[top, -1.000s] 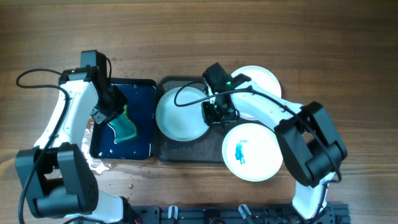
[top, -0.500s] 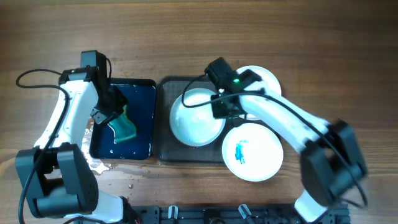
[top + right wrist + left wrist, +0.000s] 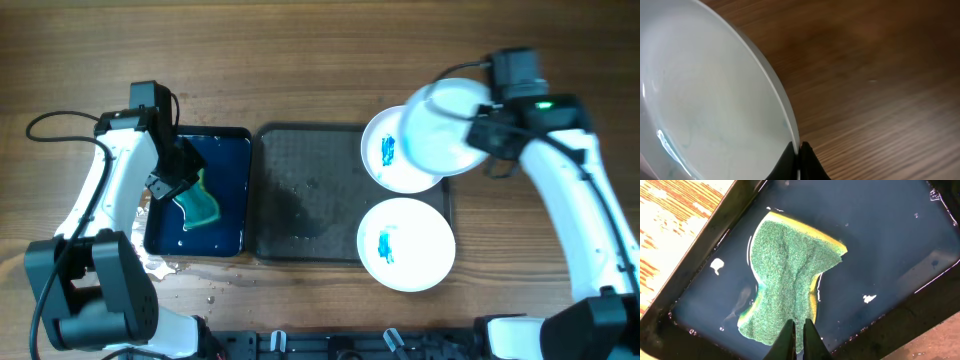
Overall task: Clean dirty plates on tray and stack at the side
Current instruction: 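Carry the cleaned plate to the right side of the table and release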
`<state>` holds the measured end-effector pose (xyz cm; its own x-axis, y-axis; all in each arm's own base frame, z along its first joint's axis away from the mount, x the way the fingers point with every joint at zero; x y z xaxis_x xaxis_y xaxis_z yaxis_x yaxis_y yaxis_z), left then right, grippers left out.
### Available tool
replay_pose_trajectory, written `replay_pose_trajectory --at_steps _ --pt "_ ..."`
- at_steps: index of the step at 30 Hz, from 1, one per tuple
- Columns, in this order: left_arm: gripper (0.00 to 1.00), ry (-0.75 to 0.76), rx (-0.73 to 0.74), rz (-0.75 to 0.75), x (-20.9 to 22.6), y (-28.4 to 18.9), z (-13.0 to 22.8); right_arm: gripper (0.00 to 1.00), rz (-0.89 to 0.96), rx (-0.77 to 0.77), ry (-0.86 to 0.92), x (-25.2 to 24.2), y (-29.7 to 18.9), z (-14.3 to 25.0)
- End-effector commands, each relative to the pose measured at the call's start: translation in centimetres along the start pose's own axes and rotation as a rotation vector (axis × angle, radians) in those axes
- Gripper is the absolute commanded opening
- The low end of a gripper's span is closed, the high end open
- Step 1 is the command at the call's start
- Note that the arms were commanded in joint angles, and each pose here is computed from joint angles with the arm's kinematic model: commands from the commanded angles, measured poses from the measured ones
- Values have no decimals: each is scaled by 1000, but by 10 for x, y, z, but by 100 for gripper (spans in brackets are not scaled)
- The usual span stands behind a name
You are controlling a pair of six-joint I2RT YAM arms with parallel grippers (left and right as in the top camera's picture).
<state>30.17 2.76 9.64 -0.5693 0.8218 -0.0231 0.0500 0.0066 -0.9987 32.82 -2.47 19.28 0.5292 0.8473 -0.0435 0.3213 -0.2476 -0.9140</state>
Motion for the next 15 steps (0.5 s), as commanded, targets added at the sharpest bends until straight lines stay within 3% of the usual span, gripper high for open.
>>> replay_pose_trajectory --at_steps 1,6,15 --pt "4 12 9 -3 -2 2 2 4 -38 12 74 -25 0 -16" --pt "4 13 8 -3 -2 2 2 5 -96 -69 -7 -5 -15 -21" --pt "4 12 4 3 -3 2 1 4 -66 -350 -422 83 -73 16"
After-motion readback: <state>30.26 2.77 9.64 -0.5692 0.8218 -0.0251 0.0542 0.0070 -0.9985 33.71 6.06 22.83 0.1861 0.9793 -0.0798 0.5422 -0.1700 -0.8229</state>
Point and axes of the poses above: each gripper's point midway between its finger pads, its own y axis out along the fingers, its own x axis along the line the jaws close on, z = x × y, the point moved 3 cm from there along -y, back along the fingers, and after that the axes turned 5 degrees about y, right-handed, at the moved point
